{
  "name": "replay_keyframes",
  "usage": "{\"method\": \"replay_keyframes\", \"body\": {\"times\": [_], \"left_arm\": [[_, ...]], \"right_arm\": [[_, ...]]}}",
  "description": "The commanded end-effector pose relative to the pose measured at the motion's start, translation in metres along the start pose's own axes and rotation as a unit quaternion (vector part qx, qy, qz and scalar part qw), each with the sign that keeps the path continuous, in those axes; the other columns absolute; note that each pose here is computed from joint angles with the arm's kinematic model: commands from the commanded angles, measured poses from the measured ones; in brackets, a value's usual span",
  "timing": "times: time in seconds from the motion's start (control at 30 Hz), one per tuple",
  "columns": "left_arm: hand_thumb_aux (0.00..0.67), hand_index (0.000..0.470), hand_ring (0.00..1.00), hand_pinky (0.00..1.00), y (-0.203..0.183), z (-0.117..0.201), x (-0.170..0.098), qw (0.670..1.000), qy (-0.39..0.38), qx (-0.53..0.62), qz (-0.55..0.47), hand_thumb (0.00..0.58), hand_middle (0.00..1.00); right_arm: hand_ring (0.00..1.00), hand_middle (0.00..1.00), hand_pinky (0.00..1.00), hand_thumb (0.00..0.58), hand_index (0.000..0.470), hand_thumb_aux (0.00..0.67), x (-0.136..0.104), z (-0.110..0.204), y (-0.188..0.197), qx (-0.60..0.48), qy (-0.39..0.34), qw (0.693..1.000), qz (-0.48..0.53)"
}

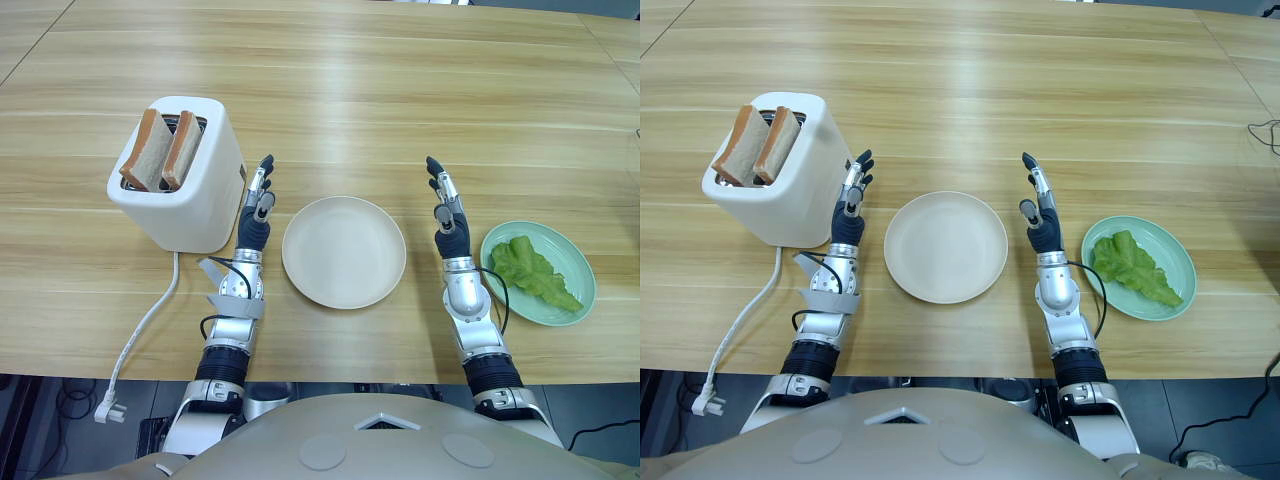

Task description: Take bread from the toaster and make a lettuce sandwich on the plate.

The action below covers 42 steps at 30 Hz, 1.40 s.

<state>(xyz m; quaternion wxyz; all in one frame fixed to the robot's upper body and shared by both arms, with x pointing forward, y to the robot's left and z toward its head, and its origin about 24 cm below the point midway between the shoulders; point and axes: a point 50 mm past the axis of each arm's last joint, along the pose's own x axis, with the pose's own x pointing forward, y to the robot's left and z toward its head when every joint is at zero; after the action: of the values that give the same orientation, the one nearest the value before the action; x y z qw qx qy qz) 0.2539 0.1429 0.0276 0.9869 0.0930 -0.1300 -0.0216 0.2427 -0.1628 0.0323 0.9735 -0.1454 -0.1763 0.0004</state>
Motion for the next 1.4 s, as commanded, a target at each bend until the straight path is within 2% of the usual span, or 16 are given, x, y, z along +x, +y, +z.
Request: {"method": "replay_keyframes", "body": {"times": [0.03, 0.3, 0.37, 0.47, 0.53, 0.57, 0.7, 0.9, 1.13, 1.3, 1.4], "left_arm": [[0.0, 0.0, 0.0, 0.0, -0.002, -0.003, -0.001, 1.0, 0.002, -0.007, -0.007, 0.0, 0.0], [0.0, 0.0, 0.0, 0.0, -0.004, 0.001, -0.001, 1.0, -0.012, -0.005, -0.009, 0.0, 0.0], [0.0, 0.0, 0.0, 0.0, 0.001, 0.01, -0.001, 0.999, -0.048, 0.026, -0.006, 0.0, 0.0], [0.0, 0.0, 0.0, 0.0, 0.028, 0.055, -0.001, 0.978, -0.172, 0.111, 0.044, 0.0, 0.0], [0.0, 0.0, 0.0, 0.0, 0.056, 0.091, -0.009, 0.938, -0.249, 0.225, 0.084, 0.0, 0.0], [0.0, 0.0, 0.0, 0.0, 0.069, 0.101, -0.012, 0.92, -0.26, 0.277, 0.103, 0.0, 0.0], [0.0, 0.0, 0.0, 0.0, 0.14, 0.106, -0.02, 0.854, -0.185, 0.457, 0.168, 0.0, 0.0], [0.0, 0.0, 0.0, 0.0, 0.212, 0.073, -0.016, 0.798, -0.041, 0.569, 0.196, 0.0, 0.0], [0.0, 0.0, 0.0, 0.0, 0.224, 0.033, -0.004, 0.795, 0.046, 0.586, 0.152, 0.0, 0.0], [0.0, 0.0, 0.0, 0.0, 0.223, 0.02, 0.0, 0.796, 0.075, 0.587, 0.131, 0.0, 0.0], [0.0, 0.0, 0.0, 0.0, 0.213, 0.017, 0.004, 0.805, 0.065, 0.58, 0.108, 0.0, 0.0]], "right_arm": [[0.0, 0.0, 0.0, 0.0, 0.0, 0.0, 0.001, -0.003, -0.008, 0.002, 0.009, 1.0, -0.029], [0.0, 0.0, 0.0, 0.0, 0.0, 0.0, 0.002, -0.005, -0.006, -0.031, 0.016, 0.999, -0.026], [0.0, 0.0, 0.0, 0.0, 0.0, 0.0, 0.002, -0.006, -0.006, -0.047, 0.016, 0.998, -0.032], [0.0, 0.0, 0.0, 0.0, 0.0, 0.0, 0.0, -0.002, -0.006, -0.08, -0.001, 0.996, -0.031], [0.0, 0.0, 0.0, 0.0, 0.0, 0.0, -0.003, 0.002, -0.004, -0.103, -0.017, 0.994, -0.025], [0.0, 0.0, 0.0, 0.0, 0.0, 0.0, -0.004, 0.002, -0.004, -0.105, -0.018, 0.994, -0.024], [0.0, 0.0, 0.0, 0.0, 0.0, 0.0, -0.005, 0.004, -0.001, -0.116, -0.023, 0.993, -0.02], [0.0, 0.0, 0.0, 0.0, 0.0, 0.0, -0.004, 0.005, 0.001, -0.122, -0.028, 0.992, -0.019], [0.0, 0.0, 0.0, 0.0, 0.0, 0.0, 0.001, 0.005, 0.003, -0.125, -0.033, 0.992, -0.015], [0.0, 0.0, 0.0, 0.0, 0.0, 0.0, 0.002, 0.005, 0.004, -0.113, -0.029, 0.993, -0.017], [0.0, 0.0, 0.0, 0.0, 0.0, 0.0, 0.002, 0.004, 0.005, -0.117, -0.029, 0.993, -0.012]]}}
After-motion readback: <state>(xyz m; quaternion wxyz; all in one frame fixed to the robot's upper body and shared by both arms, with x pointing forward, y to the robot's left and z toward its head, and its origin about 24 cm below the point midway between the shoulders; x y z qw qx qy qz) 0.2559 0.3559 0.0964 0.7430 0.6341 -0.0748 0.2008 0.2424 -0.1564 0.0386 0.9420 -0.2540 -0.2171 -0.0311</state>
